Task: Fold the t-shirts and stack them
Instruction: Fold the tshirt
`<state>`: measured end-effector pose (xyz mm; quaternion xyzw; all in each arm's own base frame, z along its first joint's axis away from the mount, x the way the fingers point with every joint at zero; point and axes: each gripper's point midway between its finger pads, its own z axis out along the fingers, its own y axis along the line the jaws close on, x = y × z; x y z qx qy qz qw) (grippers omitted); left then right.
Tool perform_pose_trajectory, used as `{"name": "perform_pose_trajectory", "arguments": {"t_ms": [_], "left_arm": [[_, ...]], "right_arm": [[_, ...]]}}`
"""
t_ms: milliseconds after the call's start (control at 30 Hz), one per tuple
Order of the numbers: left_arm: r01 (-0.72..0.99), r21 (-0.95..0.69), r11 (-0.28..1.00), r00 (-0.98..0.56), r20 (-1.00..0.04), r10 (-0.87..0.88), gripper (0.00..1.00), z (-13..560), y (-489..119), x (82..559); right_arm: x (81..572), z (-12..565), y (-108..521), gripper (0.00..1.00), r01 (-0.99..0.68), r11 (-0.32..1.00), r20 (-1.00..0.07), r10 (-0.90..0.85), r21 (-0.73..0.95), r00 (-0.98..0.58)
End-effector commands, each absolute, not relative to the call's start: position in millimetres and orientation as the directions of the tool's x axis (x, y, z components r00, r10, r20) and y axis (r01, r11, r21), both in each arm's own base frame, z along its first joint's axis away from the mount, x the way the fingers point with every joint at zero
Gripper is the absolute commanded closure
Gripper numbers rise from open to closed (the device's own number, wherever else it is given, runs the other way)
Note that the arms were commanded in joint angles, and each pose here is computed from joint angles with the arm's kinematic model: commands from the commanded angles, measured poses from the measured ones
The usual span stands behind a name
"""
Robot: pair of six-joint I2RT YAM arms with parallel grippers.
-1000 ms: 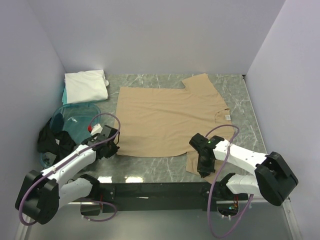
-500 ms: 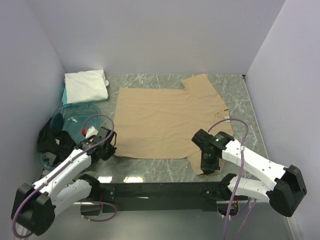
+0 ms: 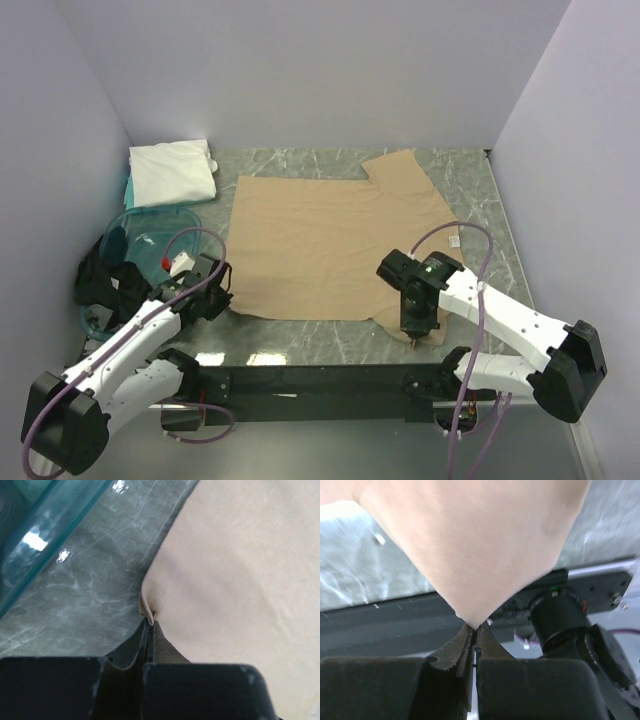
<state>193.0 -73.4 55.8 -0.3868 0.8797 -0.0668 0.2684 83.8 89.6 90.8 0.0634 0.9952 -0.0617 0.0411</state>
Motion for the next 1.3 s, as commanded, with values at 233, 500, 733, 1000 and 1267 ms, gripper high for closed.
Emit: {"name": "perform_pose_trajectory", "arguments": {"t_ms": [233,500,733,1000,1267], "left_arm": [[-0.583,-0.416,0.698,-0.492,-0.503,-0.711,0.99,98,-90,252],[-0.577,-0.429,0.695,-0.480,-0.511,-0.713,0.99,107,-96,284],[-0.593,-0.443,0.673,-0.453,-0.507,-0.733,0.99,111,-90,306],[-0.550,-0.423,0.720,-0.451,-0.575,-0.682,0.99,129,-87,338],[-0.573,-0.342,0.745,-0.500,-0.574,-0.648,0.99,113,-85,355]], "right_arm": [[185,135,79,1.00,0.253,0.966,-0.414,0.213,-0.044,-0.885],[249,163,86,1.00,0.240,0.971,-0.553,0.204,0.009,-0.807],[283,170,88,1.00,0.236,0.972,-0.567,0.199,0.008,-0.799],[315,172,85,1.00,0.249,0.969,-0.583,0.195,-0.012,-0.788],[339,174,85,1.00,0.252,0.967,-0.582,0.192,-0.022,-0.790]]}}
